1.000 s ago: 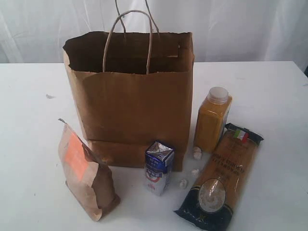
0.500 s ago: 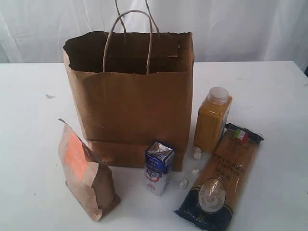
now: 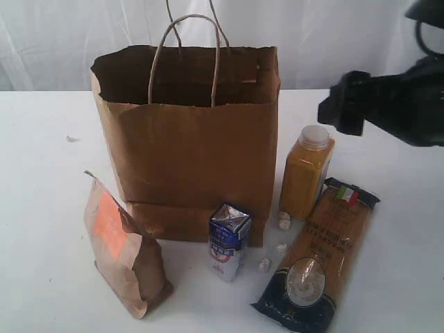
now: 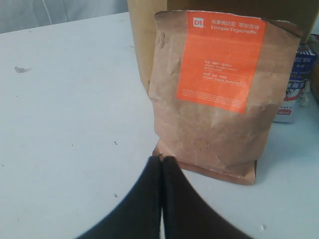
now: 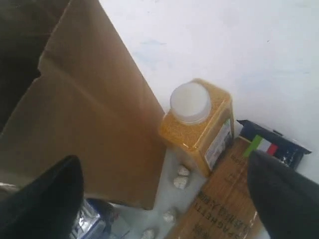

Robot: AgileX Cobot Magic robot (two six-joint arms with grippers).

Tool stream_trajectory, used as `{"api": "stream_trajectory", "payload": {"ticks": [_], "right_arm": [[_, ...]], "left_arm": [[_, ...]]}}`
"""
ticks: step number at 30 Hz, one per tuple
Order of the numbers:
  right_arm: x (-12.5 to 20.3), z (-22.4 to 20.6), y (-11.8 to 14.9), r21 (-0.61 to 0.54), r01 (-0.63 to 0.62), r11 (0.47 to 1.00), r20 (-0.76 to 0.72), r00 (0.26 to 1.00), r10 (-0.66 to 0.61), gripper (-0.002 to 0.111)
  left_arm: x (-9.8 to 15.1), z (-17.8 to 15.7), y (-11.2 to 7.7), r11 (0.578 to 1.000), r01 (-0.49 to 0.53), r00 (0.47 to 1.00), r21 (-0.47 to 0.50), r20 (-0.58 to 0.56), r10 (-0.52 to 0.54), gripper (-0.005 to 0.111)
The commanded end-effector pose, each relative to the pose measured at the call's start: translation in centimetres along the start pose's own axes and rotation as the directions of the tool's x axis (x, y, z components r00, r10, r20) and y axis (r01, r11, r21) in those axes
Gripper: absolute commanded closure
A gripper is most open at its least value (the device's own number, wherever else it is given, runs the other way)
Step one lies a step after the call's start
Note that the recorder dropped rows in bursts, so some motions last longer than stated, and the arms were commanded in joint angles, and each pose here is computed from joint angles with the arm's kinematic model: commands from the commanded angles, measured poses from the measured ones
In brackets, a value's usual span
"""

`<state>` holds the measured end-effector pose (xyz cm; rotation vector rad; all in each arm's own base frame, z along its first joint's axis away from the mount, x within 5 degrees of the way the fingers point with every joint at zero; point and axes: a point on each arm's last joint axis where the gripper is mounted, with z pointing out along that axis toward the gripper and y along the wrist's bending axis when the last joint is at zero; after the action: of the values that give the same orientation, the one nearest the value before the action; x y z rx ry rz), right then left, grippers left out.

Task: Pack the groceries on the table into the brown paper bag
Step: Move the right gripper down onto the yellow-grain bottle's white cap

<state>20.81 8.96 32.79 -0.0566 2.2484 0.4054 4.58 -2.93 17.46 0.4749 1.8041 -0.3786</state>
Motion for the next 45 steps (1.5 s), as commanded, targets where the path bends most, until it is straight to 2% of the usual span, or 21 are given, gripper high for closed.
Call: {"api": "stream_trajectory", "payload": {"ticks": [1,4,9,16,31,34,39,45], "right_arm": [[-2.0,3.5,0.6,0.024,-0.041,0.999,-0.026,0.999,0.042,0.026],[-2.8,5.4,0.5,0.085,-0.08,0.993,-0.043,0.996,0.083,0.026],[-2.6,7.7,-0.3,0.188,-0.077,0.979,-0.088,0.992,0.095,0.026],[-1.9,10.6,-0.4,0.185,-0.123,0.975,-0.097,0.985,0.143,0.026],[-0.2,16.1,-1.0,0.235,-0.076,0.969,-0.201,0.972,0.125,0.028],[-0.4,16.4,-0.9,0.235,-0.076,0.969,-0.201,0.971,0.126,0.031],[-0.7,16.3,-1.0,0.25,-0.035,0.968,-0.208,0.974,0.089,0.047],[-0.5,16.1,-1.2,0.242,0.111,0.964,-0.271,0.962,-0.043,0.061]], "left_arm": [[0.1,0.0,0.0,1.0,0.001,1.0,-0.002,0.003,-0.001,0.107],[0.1,0.0,0.0,1.0,0.001,1.0,-0.002,0.003,-0.001,0.107],[0.1,0.0,0.0,1.0,0.001,1.0,-0.002,0.003,-0.001,0.107],[0.1,0.0,0.0,1.0,0.001,1.0,-0.002,0.003,-0.001,0.107],[0.1,0.0,0.0,1.0,0.001,1.0,-0.002,0.003,-0.001,0.107],[0.1,0.0,0.0,1.0,0.001,1.0,-0.002,0.003,-0.001,0.107],[0.1,0.0,0.0,1.0,0.001,1.0,-0.002,0.003,-0.001,0.107],[0.1,0.0,0.0,1.0,0.001,1.0,-0.002,0.005,-0.001,0.107]]}}
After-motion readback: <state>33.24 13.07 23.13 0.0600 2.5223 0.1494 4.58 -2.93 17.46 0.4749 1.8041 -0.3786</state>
